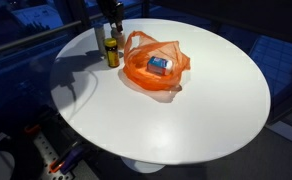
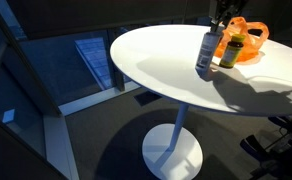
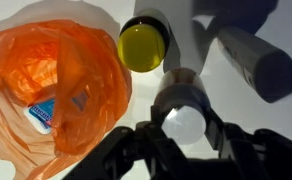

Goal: Remove the bottle from the plastic, then place it on the table

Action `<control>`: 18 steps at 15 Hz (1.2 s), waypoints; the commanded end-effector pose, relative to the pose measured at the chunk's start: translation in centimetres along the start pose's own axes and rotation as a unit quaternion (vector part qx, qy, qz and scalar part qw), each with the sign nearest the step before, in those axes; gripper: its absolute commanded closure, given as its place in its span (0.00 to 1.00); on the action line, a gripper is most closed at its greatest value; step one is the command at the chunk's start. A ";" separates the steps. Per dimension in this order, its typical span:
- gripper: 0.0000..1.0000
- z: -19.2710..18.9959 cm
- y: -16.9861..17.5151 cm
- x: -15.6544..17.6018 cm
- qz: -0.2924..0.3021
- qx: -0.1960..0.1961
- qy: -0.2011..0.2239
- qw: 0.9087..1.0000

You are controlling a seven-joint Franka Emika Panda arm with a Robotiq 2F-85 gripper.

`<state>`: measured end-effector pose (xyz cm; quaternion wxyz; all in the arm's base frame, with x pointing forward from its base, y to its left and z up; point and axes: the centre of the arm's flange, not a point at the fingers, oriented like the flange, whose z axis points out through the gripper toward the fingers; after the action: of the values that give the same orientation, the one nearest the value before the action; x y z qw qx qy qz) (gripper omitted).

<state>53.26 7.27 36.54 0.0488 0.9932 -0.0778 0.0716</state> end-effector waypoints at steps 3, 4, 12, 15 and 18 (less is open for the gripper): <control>0.80 2.3 0.1 2.1 -0.011 -0.013 -0.004 1.000; 0.80 2.6 0.1 2.3 -0.010 -0.014 -0.007 1.000; 0.01 -0.4 0.5 2.3 -0.025 0.002 -0.022 0.999; 0.00 -3.1 0.9 2.3 -0.039 0.028 -0.030 0.998; 0.00 -5.8 1.2 1.9 -0.055 0.051 -0.053 0.996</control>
<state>54.86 6.78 39.50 0.0148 0.9984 -0.0386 0.0382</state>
